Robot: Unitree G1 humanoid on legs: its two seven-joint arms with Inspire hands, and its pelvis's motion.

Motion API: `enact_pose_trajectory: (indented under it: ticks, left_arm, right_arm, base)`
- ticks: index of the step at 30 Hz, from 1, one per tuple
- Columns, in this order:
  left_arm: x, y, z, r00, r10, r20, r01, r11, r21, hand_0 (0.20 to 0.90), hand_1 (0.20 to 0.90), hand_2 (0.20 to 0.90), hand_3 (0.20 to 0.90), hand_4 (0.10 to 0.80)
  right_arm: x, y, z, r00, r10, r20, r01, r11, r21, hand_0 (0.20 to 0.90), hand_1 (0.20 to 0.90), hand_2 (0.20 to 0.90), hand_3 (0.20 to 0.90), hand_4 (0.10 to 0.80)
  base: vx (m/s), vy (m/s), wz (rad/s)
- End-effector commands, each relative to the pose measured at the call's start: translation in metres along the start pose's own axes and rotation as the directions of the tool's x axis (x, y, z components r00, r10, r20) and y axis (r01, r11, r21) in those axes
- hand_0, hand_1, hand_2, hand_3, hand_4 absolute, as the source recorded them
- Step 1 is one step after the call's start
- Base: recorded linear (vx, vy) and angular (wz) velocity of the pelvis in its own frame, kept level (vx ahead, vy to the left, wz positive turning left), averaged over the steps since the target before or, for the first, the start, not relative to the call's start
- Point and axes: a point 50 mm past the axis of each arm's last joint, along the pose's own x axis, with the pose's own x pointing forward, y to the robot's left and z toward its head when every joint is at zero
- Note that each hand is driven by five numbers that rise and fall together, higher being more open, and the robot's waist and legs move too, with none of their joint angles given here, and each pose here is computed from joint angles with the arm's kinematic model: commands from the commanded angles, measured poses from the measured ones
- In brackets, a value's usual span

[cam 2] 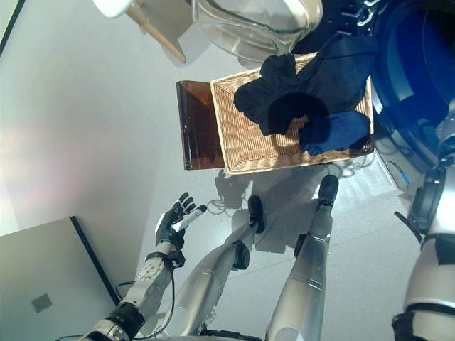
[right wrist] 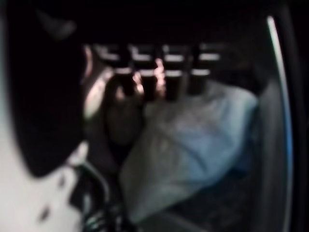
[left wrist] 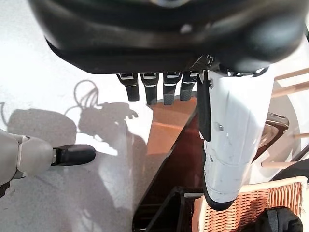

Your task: Pick up the clothes and place them into the washing machine

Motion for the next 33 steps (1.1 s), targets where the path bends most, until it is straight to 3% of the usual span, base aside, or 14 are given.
enact_pose_trajectory:
  ticks: [1, 5, 11, 33]
  left_arm:
    - [-0.006, 0.043, 0.006, 0.988, 0.147, 0.041, -0.148, 0.989, 0.013, 0.900, 0.900, 0.900, 0.900, 0.800]
    - [-0.004, 0.046, 0.009, 0.986, 0.160, 0.049, -0.161, 0.987, 0.014, 0.900, 0.900, 0.900, 0.900, 0.800]
    - [0.001, 0.047, 0.025, 0.977, 0.181, 0.116, -0.183, 0.983, 0.008, 0.900, 0.900, 0.900, 0.900, 0.800]
    - [-0.001, 0.052, 0.027, 0.966, 0.224, 0.129, -0.223, 0.975, -0.018, 0.900, 0.900, 0.900, 0.900, 0.800]
  right_arm:
    - [-0.012, 0.034, 0.055, 0.951, 0.161, 0.265, -0.165, 0.986, -0.005, 0.900, 0.900, 0.900, 0.900, 0.800]
    - [-0.016, 0.041, 0.042, 0.953, 0.177, 0.246, -0.164, 0.984, -0.074, 0.900, 0.900, 0.900, 0.900, 0.800]
    - [-0.034, 0.067, 0.025, 0.909, 0.283, 0.308, -0.157, 0.913, -0.376, 0.900, 0.900, 0.900, 0.900, 0.800]
    - [-0.079, 0.100, -0.040, 0.848, 0.502, 0.167, -0.433, 0.840, -0.327, 0.900, 0.900, 0.900, 0.900, 0.800]
  base:
    - [0.005, 0.039, -0.11]
    - [0.000, 0.027, -0.12]
    - [-0.016, 0.013, -0.10]
    - [0.000, 0.015, -0.03]
